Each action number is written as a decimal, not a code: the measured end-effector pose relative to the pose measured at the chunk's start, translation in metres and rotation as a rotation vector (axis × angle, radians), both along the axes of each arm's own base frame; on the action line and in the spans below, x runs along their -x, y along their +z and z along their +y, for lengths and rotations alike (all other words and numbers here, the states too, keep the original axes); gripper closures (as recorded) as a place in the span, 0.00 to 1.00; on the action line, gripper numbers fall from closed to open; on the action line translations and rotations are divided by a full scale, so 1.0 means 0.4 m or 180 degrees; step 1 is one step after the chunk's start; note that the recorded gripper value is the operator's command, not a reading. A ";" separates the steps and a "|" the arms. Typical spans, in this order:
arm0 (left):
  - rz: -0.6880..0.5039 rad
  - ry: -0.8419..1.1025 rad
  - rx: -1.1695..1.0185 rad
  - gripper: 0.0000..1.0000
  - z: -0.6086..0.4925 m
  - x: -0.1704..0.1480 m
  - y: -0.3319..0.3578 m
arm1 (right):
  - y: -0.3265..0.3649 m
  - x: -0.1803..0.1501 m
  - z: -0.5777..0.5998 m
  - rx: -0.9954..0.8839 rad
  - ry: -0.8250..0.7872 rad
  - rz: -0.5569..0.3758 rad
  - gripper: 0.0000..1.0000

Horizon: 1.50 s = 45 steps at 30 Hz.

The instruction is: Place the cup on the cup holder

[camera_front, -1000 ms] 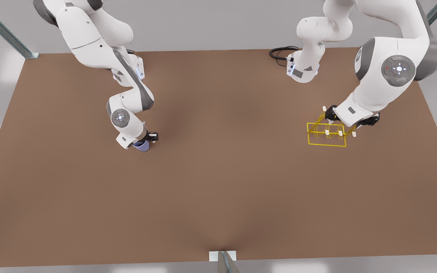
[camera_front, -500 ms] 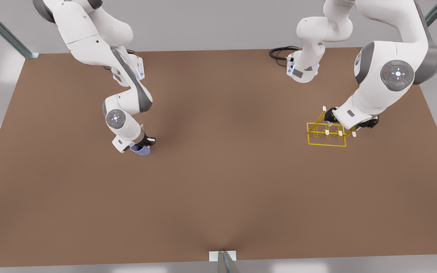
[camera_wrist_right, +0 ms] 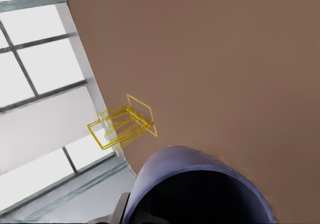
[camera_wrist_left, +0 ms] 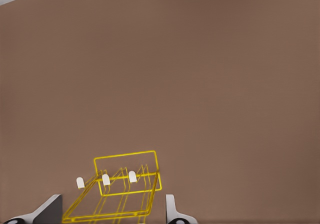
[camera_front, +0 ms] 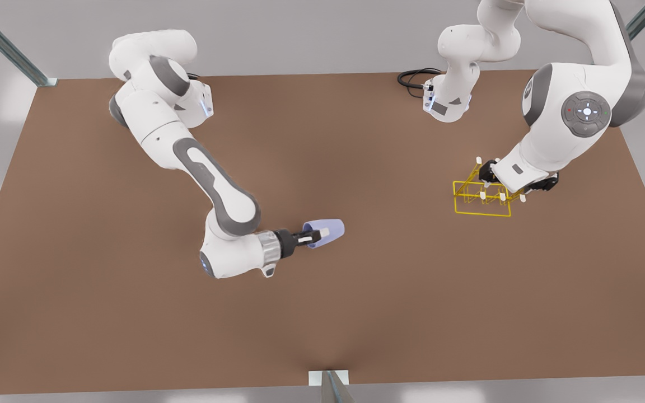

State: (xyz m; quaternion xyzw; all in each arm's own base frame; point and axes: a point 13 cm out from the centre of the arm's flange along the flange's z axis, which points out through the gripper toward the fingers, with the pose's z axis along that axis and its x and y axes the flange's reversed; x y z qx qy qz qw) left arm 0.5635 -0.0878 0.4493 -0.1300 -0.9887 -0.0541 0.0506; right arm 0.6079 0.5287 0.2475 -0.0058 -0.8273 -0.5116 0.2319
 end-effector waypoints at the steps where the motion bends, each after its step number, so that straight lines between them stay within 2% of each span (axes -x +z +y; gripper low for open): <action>1: -0.0002 -0.0001 0.0000 0.00 0.000 -0.001 0.000 | -0.022 0.027 0.055 -0.0221 0.0087 0.0090 0.79; 4: -0.0007 -0.0004 0.0001 0.00 0.000 -0.002 0.000 | -0.084 0.131 0.183 -0.0753 0.0326 0.0240 0.79; 8: -0.0012 -0.0011 0.0002 0.00 -0.003 -0.002 0.000 | -0.157 0.227 0.276 -0.1167 0.0494 0.0122 0.79; 20: -0.0015 -0.0024 0.0003 0.00 -0.008 -0.002 0.000 | -0.343 0.271 0.315 -0.1402 0.0643 -0.0846 0.79; 21: -0.0015 -0.0024 0.0004 0.00 -0.008 -0.002 0.000 | -0.350 0.270 0.317 -0.1411 0.0655 -0.0923 0.68; 22: -0.0015 -0.0024 0.0004 0.00 -0.008 -0.002 0.000 | -0.358 0.267 0.314 -0.1408 0.0668 -0.1000 0.44; 24: -0.0007 -0.0026 0.0005 0.00 -0.009 -0.003 -0.004 | -0.371 0.258 0.308 -0.1410 0.0689 -0.1142 0.03; 25: -0.0001 -0.0026 0.0004 0.00 -0.009 -0.004 -0.007 | -0.374 0.254 0.306 -0.1416 0.0699 -0.1208 0.00; 29: -0.0002 -0.0029 0.0006 0.00 -0.010 -0.006 -0.010 | -0.390 0.209 0.269 -0.1376 0.0723 -0.1482 0.00; 30: -0.0003 -0.0030 0.0007 0.00 -0.010 -0.007 -0.010 | -0.391 0.184 0.247 -0.1342 0.0723 -0.1565 0.00; 32: -0.0011 -0.0031 0.0008 0.00 -0.011 -0.009 -0.010 | -0.362 0.070 0.144 -0.1232 0.0632 -0.1796 0.00; 35: -0.0034 -0.0051 0.0012 0.00 -0.021 -0.010 -0.005 | -0.215 -0.134 -0.127 -0.0900 0.0685 -0.2333 0.00; 38: 0.0111 -0.0159 0.0102 0.00 -0.092 -0.016 -0.078 | 0.041 -0.251 -0.524 -0.0002 0.1278 -0.3015 0.00; 39: 0.0218 -0.0303 0.0157 0.00 -0.175 -0.011 -0.137 | 0.131 -0.243 -0.630 0.0452 0.1610 -0.3162 0.00; 41: 0.0406 -0.0586 0.0291 0.00 -0.348 0.037 -0.255 | 0.298 -0.154 -0.825 0.1412 0.2093 -0.3192 0.00; 43: 0.0554 -0.0811 0.0378 0.00 -0.488 0.092 -0.392 | 0.407 -0.092 -0.992 0.2131 0.2199 -0.3057 0.00; 45: 0.0596 -0.0940 0.0449 0.00 -0.561 0.117 -0.485 | 0.503 -0.039 -1.115 0.2619 0.2082 -0.2849 0.00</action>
